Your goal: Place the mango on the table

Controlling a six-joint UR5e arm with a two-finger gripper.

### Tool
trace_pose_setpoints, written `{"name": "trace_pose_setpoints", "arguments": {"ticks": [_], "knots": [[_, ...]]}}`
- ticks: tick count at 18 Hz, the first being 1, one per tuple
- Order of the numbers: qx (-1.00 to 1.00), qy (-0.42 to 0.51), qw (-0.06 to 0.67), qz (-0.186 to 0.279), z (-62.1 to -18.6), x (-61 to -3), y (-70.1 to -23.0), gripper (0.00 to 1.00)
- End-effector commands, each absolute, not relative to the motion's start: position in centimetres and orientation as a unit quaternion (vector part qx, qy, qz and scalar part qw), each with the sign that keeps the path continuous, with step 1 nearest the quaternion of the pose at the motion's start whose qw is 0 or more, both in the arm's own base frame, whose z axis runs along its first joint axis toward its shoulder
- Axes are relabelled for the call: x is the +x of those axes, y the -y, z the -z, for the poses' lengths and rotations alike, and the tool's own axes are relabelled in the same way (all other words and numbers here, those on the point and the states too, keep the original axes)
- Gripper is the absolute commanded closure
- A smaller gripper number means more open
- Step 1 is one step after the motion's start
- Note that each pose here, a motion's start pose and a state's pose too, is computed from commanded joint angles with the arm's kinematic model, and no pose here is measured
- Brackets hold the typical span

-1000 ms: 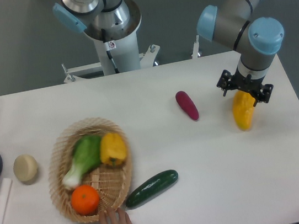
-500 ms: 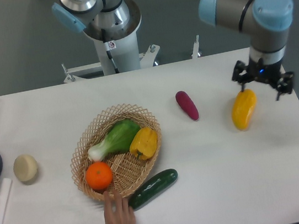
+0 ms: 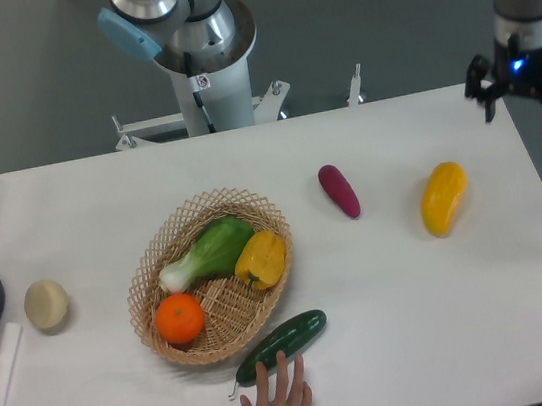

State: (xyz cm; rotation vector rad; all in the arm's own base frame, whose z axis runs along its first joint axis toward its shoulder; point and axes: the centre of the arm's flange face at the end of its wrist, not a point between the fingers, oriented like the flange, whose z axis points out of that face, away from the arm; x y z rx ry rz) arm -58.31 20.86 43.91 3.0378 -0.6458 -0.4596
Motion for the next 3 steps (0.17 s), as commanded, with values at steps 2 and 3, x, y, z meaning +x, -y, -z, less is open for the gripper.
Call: {"name": "trace_pose_setpoints", "arguments": {"ticks": [2, 3], "knots": [[0.968, 0.204, 0.004, 0.149, -44.31, -58.51, -19.41, 0.0], [0.968, 0.202, 0.003, 0.151, -44.5, -58.51, -19.16, 0.0]]}}
